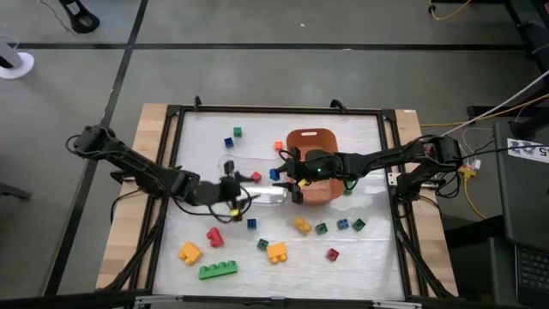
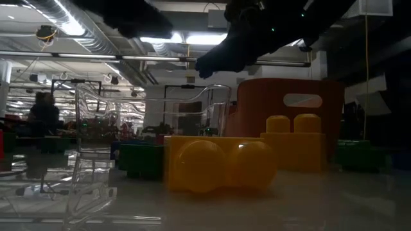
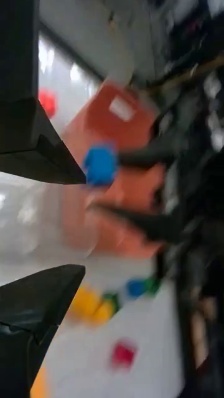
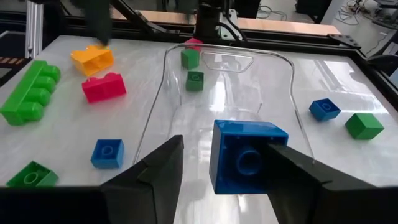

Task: Sort blocks by size
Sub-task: Put the small blue game piece into the transparent bin

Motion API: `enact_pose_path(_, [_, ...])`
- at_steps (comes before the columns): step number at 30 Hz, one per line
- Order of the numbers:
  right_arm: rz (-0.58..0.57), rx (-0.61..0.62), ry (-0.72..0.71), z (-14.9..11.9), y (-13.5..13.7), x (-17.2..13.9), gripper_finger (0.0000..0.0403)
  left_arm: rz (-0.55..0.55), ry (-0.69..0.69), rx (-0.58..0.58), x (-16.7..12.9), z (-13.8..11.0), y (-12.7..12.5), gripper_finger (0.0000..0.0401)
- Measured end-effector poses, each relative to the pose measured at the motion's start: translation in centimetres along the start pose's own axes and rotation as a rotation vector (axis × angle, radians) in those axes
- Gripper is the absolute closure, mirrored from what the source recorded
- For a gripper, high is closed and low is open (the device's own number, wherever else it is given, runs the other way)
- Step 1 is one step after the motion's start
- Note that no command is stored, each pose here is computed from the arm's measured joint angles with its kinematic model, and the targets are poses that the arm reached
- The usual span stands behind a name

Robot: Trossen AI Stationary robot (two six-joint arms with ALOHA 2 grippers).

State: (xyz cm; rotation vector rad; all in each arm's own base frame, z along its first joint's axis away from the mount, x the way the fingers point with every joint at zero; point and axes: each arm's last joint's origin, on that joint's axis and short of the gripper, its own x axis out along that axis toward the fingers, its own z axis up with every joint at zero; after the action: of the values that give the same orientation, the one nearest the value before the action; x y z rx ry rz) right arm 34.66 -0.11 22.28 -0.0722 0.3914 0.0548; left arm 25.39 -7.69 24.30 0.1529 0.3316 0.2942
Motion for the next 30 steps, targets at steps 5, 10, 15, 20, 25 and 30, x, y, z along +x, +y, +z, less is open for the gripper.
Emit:
enact_pose_path(5, [0.000,0.000,0.000,0.0,0.0,0.0,0.0204,0.101,-0.055,-0.067,2.5,0.2,1.7,0.0191])
enact_pose_path(10, [0.003,0.000,-0.001,0.0,0.0,0.0,0.0204,0.121,-0.057,-0.099,4.8,-0.5,2.8,0.0191])
enact_pose_path(15, [0.003,0.000,-0.001,0.0,0.0,0.0,0.0204,0.097,-0.080,-0.122,5.7,-0.6,3.3,0.0191])
enact_pose_path(20, [0.003,0.000,-0.002,0.0,0.0,0.0,0.0204,0.106,-0.070,-0.124,5.9,-0.7,3.7,0.0191])
enact_pose_path(25, [0.003,0.000,0.001,0.0,0.0,0.0,0.0203,0.073,-0.018,-0.101,6.0,-1.2,3.7,0.0191])
enact_pose_path(30, [0.010,0.000,0.012,-0.1,0.0,0.0,0.0204,0.067,0.078,-0.094,5.8,-2.2,3.4,0.0191])
